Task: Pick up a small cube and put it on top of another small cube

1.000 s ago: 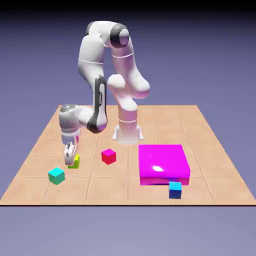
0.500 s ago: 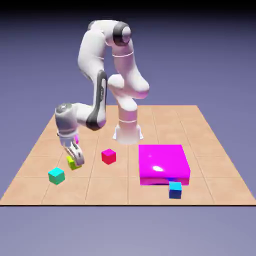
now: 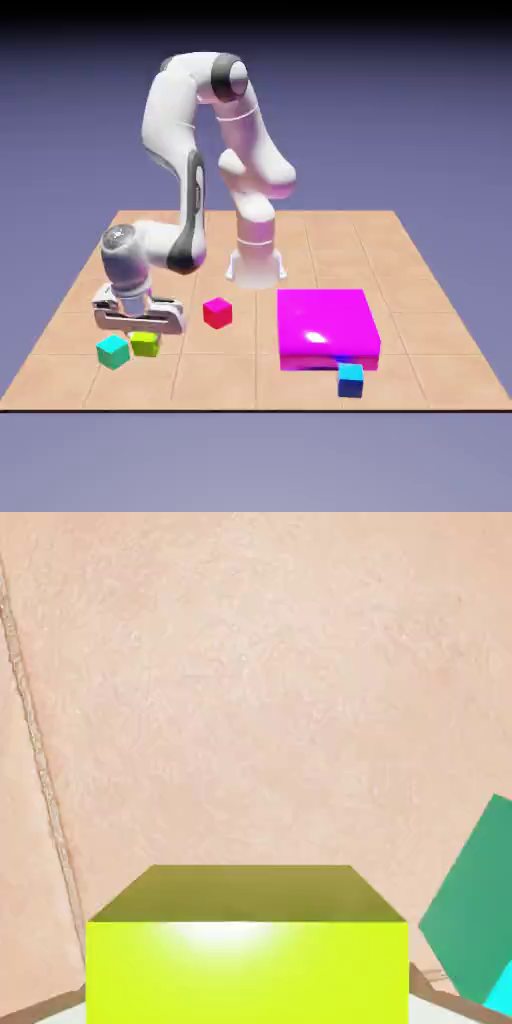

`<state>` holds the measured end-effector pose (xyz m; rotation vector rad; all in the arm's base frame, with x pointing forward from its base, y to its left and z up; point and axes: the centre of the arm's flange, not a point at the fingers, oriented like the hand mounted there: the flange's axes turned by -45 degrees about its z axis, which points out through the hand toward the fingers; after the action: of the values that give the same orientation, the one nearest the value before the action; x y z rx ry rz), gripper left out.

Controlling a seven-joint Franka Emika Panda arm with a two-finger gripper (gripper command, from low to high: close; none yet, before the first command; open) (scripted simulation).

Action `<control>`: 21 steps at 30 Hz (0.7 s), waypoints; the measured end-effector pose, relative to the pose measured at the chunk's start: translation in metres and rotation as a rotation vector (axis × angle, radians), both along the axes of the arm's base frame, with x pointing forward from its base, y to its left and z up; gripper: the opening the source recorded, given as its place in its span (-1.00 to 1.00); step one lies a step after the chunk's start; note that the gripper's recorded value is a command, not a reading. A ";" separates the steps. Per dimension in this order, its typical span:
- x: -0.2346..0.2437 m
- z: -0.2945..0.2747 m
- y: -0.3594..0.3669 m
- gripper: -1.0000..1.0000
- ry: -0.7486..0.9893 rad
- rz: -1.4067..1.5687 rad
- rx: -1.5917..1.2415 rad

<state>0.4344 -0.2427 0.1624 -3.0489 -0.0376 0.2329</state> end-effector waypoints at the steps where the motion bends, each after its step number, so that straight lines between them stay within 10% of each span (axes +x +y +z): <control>1: 0.004 -0.003 0.005 -1.00 0.004 0.067 0.014; 21: 0.082 -0.028 0.171 -1.00 -0.011 1.506 0.354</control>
<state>0.5167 -0.0716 0.1345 -2.0199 -2.0212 0.2198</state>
